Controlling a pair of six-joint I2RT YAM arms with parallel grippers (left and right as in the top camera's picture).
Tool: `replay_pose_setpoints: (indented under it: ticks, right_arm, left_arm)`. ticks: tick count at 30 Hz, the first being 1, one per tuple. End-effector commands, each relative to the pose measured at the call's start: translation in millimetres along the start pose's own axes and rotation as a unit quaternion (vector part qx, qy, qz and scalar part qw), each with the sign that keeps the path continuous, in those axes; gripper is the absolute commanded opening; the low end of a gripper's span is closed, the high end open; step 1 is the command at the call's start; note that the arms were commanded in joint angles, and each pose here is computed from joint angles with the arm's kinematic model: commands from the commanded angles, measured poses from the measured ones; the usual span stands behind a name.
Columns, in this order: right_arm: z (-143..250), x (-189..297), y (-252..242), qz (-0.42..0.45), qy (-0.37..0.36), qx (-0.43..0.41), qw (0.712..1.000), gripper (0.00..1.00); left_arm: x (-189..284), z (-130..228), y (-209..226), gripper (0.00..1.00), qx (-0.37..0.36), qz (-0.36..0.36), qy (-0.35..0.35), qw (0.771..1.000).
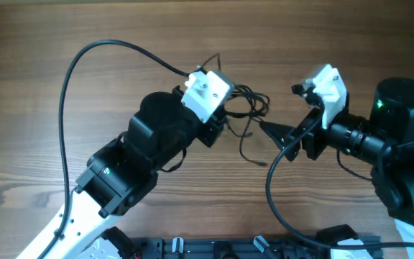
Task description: Untangle cables
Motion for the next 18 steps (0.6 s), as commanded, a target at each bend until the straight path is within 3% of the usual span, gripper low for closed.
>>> replay_pose_setpoints:
  ticks: [1, 5, 7, 10, 12, 18]
  right_arm:
    - [-2, -2, 2, -0.012, -0.001, 0.019, 1.0, 0.95]
    - [-1, -5, 1, -0.015, 0.003, 0.015, 1.0, 0.8]
    - [0, -6, 1, -0.015, 0.004, 0.014, 1.0, 0.65]
    - [2, -6, 1, -0.016, 0.009, 0.011, 1.0, 0.39]
    - [4, -6, 2, -0.016, 0.012, 0.009, 1.0, 0.07]
    - [6, -6, -8, 0.015, 0.018, -0.037, 0.999, 0.04]
  left_arm:
    - [10, -21, -22, 0.04, -0.009, 0.071, -0.037, 0.997]
    - [10, -23, -21, 0.04, -0.01, 0.071, -0.042, 0.997]
    - [10, -24, -21, 0.04, -0.01, 0.07, -0.046, 0.996]
    - [10, -29, -21, 0.04, 0.007, 0.07, -0.054, 0.996]
    - [11, -32, -21, 0.04, 0.022, 0.071, -0.061, 0.995]
    - [10, -32, -14, 0.04, 0.046, 0.052, -0.06, 0.996]
Point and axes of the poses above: each gripper's point midway between its finger pads, its own x axis back along the fingers, its own y axis along the line the jaws close on, z = x × y, the point moved 2 cm from there along x, back along the fingers, and after that the axes turned 2 degrees about -x, right-handed, at the moved point
